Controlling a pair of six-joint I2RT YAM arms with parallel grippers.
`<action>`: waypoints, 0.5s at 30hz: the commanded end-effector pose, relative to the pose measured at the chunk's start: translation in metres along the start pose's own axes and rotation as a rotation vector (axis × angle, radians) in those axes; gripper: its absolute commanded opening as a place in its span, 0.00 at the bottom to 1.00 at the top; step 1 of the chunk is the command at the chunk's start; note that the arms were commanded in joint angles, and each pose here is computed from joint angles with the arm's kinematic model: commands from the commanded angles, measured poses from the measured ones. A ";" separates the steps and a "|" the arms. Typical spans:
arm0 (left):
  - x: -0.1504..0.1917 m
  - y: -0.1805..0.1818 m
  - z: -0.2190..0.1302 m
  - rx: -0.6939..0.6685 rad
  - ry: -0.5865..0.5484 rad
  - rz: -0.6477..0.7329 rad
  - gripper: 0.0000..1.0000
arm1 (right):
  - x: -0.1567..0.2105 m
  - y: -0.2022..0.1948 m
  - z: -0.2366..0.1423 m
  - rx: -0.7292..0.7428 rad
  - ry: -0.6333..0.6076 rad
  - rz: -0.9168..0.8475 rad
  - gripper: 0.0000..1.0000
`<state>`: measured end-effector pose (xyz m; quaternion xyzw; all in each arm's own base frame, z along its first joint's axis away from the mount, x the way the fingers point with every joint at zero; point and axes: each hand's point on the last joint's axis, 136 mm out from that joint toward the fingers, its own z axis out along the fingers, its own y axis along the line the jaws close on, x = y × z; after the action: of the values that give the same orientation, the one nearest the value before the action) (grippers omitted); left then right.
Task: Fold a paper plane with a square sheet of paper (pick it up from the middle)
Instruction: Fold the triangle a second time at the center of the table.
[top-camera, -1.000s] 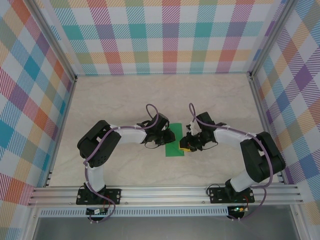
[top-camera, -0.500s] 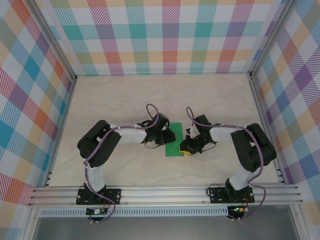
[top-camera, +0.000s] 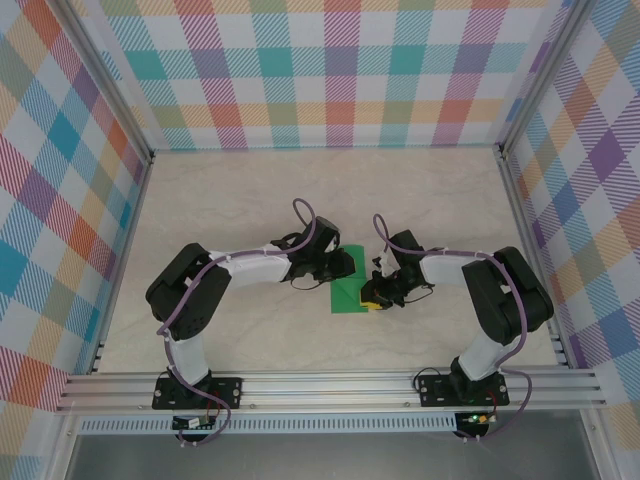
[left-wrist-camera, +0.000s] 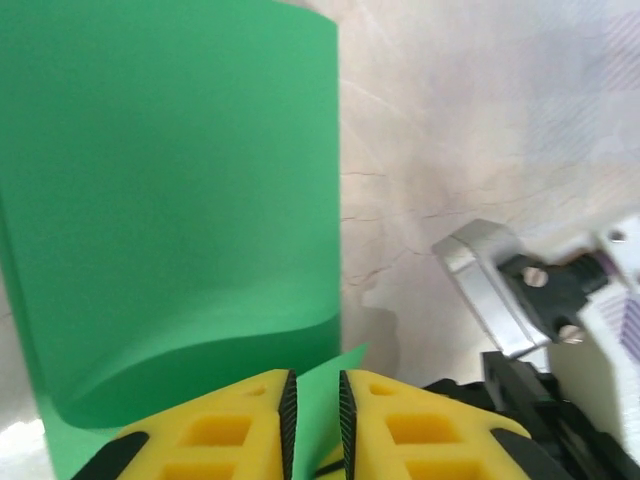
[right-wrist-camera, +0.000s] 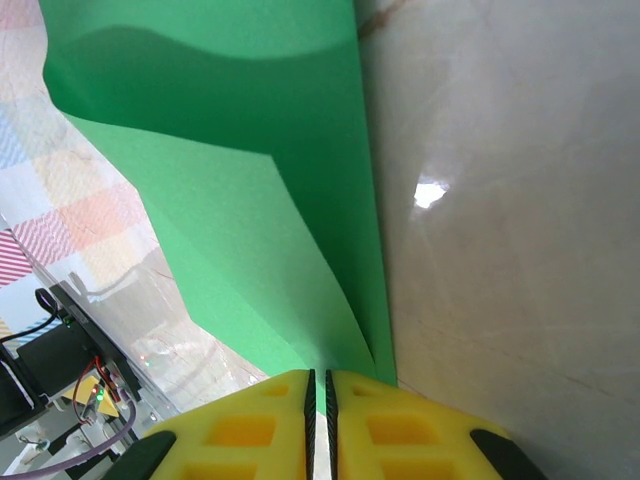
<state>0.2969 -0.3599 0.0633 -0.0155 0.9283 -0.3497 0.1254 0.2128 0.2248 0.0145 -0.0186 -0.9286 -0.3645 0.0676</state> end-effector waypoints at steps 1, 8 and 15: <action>0.024 -0.015 0.001 0.059 0.042 0.015 0.17 | 0.009 -0.028 0.007 0.091 0.017 0.052 0.13; 0.049 -0.011 0.017 0.048 0.088 0.024 0.11 | 0.010 -0.029 0.007 0.096 0.016 0.058 0.12; 0.054 0.017 0.031 -0.020 0.072 -0.003 0.10 | 0.012 -0.031 0.008 0.098 0.023 0.063 0.10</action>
<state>0.2573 -0.3807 0.0416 0.0042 0.9265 -0.3639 0.0961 0.2125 0.2235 0.0130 -0.0214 -0.9292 -0.3627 0.0675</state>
